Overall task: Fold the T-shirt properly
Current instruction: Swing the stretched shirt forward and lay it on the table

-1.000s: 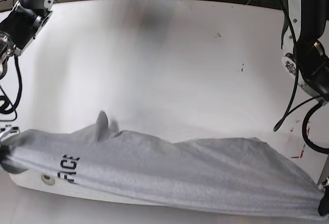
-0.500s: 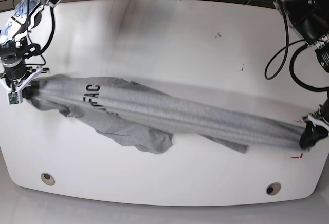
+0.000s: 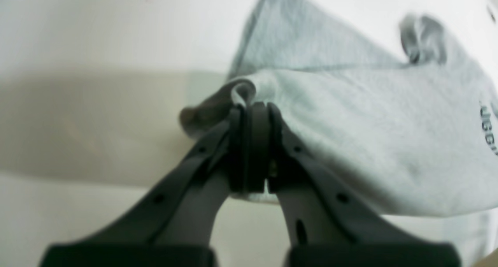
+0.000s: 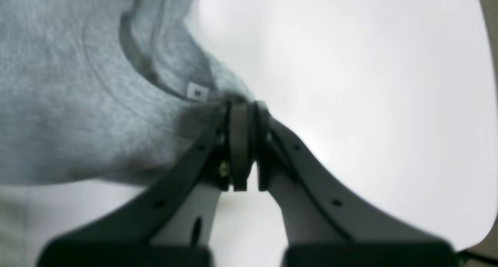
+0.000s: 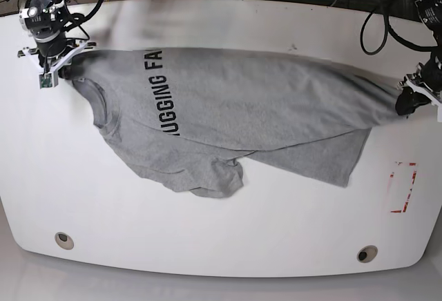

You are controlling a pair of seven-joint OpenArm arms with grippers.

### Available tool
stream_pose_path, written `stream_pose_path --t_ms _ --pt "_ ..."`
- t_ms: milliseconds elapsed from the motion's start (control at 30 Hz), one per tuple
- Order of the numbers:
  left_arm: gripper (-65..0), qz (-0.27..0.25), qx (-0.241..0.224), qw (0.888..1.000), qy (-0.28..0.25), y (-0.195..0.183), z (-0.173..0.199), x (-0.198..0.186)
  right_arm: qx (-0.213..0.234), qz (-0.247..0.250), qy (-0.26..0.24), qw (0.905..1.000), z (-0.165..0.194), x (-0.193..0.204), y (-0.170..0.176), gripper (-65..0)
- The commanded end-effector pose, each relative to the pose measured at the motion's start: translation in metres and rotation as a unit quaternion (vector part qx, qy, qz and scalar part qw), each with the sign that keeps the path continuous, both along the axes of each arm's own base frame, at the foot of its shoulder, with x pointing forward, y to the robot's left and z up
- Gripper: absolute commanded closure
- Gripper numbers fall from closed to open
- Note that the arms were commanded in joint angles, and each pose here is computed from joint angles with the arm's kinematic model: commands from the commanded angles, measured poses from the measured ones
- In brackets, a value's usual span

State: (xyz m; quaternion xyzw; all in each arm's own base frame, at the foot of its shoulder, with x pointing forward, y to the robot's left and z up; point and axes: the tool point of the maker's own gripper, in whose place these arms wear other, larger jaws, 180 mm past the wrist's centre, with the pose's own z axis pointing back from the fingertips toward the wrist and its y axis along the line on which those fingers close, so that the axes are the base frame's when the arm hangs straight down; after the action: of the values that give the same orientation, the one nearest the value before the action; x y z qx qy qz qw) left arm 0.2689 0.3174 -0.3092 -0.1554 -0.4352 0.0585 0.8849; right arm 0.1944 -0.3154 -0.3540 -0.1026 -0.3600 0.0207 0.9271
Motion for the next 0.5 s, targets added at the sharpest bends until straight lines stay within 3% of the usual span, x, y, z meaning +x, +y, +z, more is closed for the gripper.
stream_pose_path --t_ms 0,233,467 --pt "0.0 -0.006 0.018 1.0 -0.014 0.007 0.009 -0.005 -0.001 0.002 -0.014 0.9999 0.005 -0.002 0.002 -0.3" --pt "0.0 -0.014 0.023 0.999 0.024 0.007 -0.009 -0.029 0.013 -0.001 0.004 0.9999 -0.008 -0.018 0.011 -0.3" --pt "0.0 -0.011 0.057 0.996 0.062 0.015 -0.024 -0.042 0.015 -0.004 0.008 0.9999 -0.01 -0.022 0.011 -0.3"
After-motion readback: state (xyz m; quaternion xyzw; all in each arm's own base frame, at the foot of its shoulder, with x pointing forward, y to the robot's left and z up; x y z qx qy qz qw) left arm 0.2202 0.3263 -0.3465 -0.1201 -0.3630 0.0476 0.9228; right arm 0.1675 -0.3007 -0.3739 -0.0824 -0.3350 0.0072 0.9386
